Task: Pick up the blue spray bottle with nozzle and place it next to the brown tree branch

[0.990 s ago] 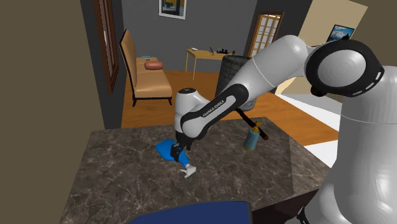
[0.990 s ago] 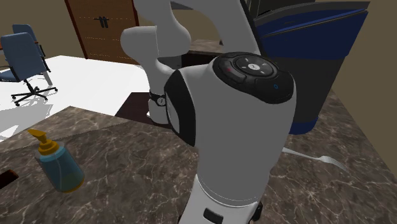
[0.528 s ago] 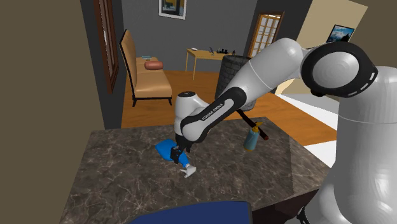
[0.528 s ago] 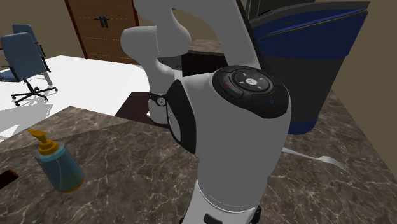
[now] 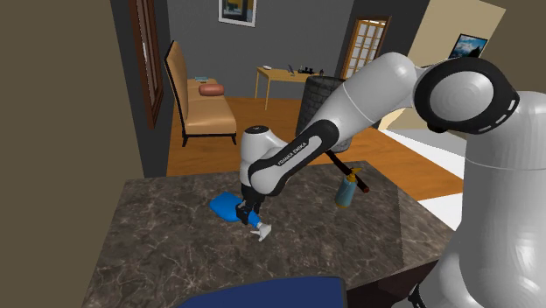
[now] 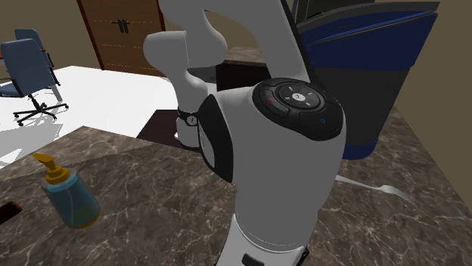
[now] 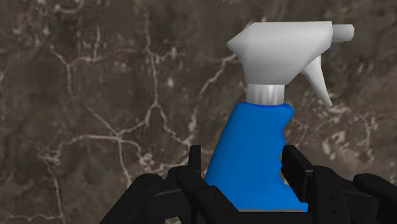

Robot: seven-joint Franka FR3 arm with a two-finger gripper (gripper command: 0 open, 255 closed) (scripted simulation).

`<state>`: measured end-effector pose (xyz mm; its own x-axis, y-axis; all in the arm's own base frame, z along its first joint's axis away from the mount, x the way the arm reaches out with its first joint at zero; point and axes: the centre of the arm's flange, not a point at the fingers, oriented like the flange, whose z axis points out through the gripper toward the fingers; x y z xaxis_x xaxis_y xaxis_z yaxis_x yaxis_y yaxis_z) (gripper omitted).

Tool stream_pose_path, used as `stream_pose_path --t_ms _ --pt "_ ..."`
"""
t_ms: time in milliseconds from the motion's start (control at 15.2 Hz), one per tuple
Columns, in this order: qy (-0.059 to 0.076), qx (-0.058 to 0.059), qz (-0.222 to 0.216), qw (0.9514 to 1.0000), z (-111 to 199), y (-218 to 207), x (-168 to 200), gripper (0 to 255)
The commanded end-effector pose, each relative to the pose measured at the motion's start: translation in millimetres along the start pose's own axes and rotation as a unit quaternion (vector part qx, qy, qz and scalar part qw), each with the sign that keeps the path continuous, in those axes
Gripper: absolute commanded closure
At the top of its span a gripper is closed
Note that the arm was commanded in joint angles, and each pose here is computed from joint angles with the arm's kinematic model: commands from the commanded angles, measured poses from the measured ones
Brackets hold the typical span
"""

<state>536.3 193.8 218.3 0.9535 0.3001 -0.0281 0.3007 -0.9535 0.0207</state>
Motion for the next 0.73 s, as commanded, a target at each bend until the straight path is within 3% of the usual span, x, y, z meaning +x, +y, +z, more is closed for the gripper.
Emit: stream_pose_path --t_ms 0,264,660 --pt "0.0 0.0 0.0 1.0 0.0 0.0 0.0 255" --pt "0.0 0.0 0.0 1.0 0.0 0.0 0.1 255" --pt "0.0 0.0 0.0 1.0 -31.7 0.6 -0.8 255"
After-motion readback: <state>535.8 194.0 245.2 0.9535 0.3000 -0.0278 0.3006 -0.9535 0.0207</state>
